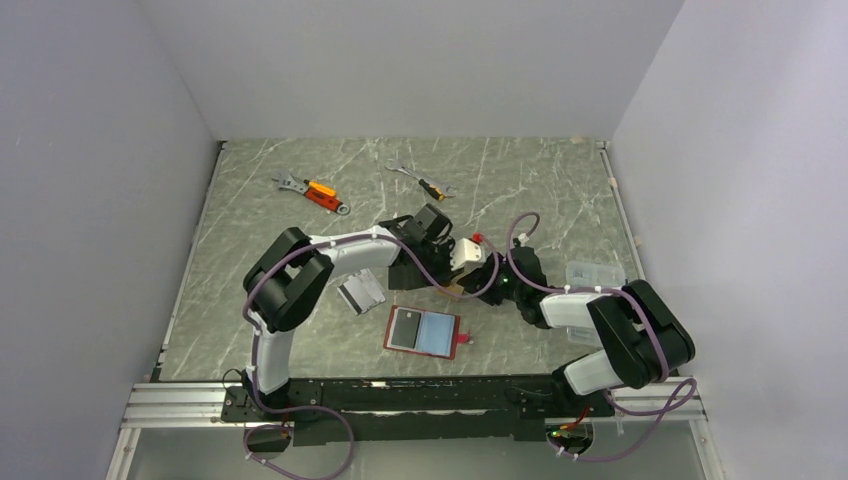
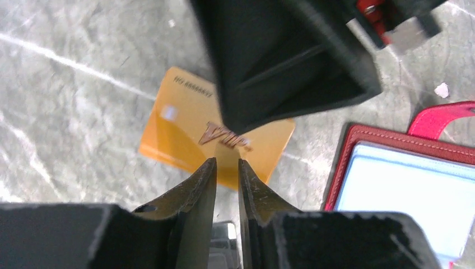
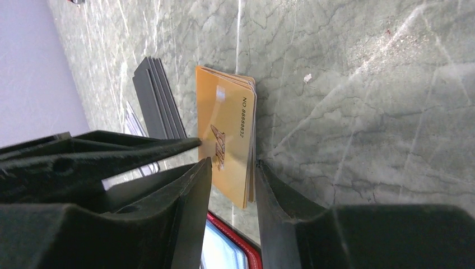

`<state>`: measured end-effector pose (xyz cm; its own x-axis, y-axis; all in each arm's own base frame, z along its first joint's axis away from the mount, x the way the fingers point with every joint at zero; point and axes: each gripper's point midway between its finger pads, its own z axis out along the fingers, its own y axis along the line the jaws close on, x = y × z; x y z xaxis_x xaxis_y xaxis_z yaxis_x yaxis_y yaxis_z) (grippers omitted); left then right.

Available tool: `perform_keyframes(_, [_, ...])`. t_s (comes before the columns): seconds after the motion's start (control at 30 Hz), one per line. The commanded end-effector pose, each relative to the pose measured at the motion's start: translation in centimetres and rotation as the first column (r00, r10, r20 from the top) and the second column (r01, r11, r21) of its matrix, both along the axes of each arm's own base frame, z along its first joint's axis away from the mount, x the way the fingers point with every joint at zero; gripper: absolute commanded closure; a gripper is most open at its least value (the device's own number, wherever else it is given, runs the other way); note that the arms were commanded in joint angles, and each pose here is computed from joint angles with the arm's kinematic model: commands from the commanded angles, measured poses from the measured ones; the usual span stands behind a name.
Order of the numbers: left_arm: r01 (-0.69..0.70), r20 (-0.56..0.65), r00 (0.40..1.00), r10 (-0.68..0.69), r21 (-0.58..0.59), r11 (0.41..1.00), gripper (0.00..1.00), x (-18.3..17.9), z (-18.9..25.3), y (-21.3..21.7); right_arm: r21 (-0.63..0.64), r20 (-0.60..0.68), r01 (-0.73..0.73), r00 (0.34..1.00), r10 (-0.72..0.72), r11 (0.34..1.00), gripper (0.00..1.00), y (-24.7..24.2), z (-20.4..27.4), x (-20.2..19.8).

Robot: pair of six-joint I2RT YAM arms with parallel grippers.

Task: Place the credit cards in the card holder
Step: Pick up the credit card from the center of the board.

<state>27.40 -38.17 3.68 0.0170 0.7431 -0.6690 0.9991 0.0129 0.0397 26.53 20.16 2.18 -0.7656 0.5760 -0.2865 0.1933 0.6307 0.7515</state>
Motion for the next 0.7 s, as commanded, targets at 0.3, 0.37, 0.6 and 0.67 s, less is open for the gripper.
perform_keyframes(0.3, [-0.120, 0.098, 0.987, 0.125, -0.062, 0.991, 0.72, 3.8, 2.3, -0.2, -0.194, -0.144, 0.034, 0.988, -0.062, 0.980, 0.62, -3.1, -4.4, -2.9])
perform_keyframes(0.37, [-0.115, 0.122, 0.986, 0.118, -0.034, 0.993, 0.72, 3.7, 1.3, -0.4, -0.196, -0.144, 0.039, 0.987, -0.068, 0.980, 0.62, -3.2, -4.3, -2.9])
perform_keyframes(0.6, [-0.113, 0.149, 0.983, 0.107, 0.035, 0.993, 0.74, 3.5, -1.3, 0.0, -0.203, -0.134, 0.052, 0.988, -0.080, 0.978, 0.62, -3.5, -4.0, -2.9])
perform_keyframes(0.67, [-0.115, 0.142, 0.984, 0.107, 0.049, 0.992, 0.74, 3.3, -1.6, 0.2, -0.204, -0.130, 0.055, 0.988, -0.083, 0.977, 0.61, -3.5, -3.9, -2.8])
